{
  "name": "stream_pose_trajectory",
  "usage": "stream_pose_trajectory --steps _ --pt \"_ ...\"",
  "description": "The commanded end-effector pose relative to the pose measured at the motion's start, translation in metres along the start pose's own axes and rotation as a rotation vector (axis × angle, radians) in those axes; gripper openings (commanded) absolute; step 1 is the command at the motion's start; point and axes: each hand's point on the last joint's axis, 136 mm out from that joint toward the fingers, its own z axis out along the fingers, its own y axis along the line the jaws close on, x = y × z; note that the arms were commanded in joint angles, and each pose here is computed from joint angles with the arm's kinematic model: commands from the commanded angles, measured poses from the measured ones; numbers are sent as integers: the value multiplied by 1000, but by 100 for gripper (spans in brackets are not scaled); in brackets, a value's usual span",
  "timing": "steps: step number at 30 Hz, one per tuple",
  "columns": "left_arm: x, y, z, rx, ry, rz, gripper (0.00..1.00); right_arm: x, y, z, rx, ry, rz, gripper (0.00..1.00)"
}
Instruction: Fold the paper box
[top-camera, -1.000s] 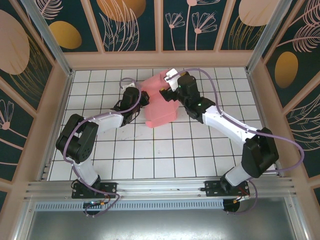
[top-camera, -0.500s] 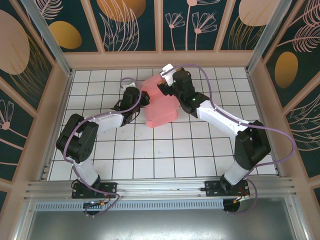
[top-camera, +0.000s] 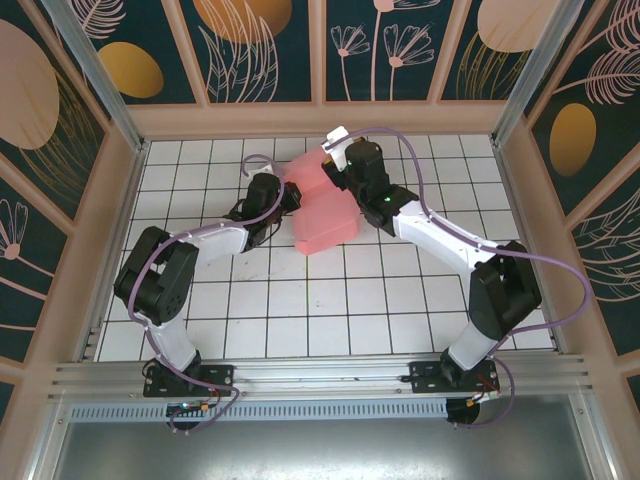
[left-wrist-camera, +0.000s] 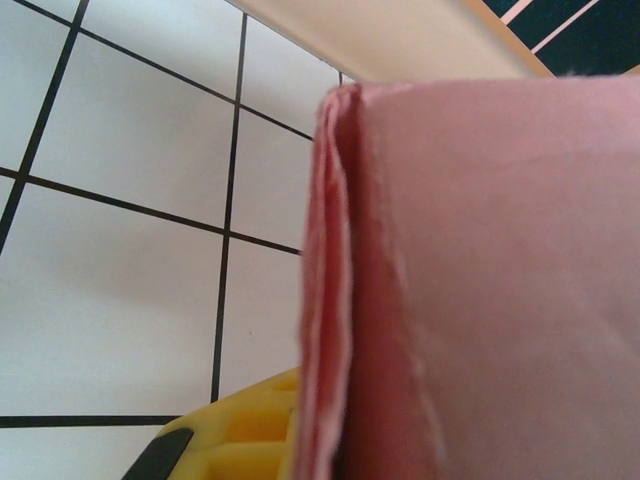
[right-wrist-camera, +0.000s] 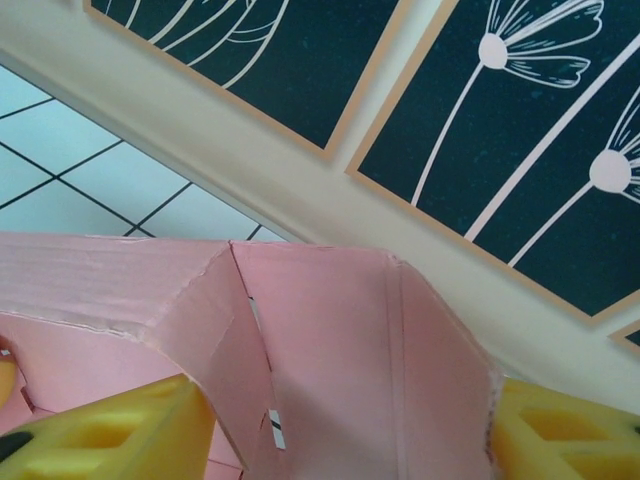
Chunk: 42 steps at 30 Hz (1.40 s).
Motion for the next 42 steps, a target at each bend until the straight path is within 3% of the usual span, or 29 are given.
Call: stream_pose_trajectory --steps 1,3,5,10,12,15,16,22,24,27,33,42 --pt "-3 -4 4 11 -2 10 0 -13 -21 -9 77 -39 20 58" --pt "-3 -5 4 14 -2 9 0 -12 -21 -9 74 -37 17 55" --pt "-3 -5 4 14 -3 7 0 -11 -20 -10 74 -39 12 42" --pt "-2 -4 4 13 2 4 0 -9 -20 -11 64 -42 13 41" --pt "-1 -4 5 14 2 4 0 -9 -19 -12 52 -44 18 49" --pt "-2 -4 5 14 3 2 0 -13 -15 -18 10 -71 43 75" --pt "-2 -5 5 18 2 2 0 -16 -15 -22 -23 -87 66 78" --pt "-1 -6 5 24 9 5 0 -36 -12 -58 -275 -209 235 85" --pt "0 -6 5 23 11 9 0 -37 -29 -69 -317 -251 310 85" --pt "1 -7 5 31 18 26 0 -38 -48 -79 -366 -278 429 83" --pt "4 -20 6 93 47 76 0 -11 -82 -57 -338 -175 557 74" --pt "10 -31 8 148 88 89 0 -2 -46 -47 -590 -147 515 56"
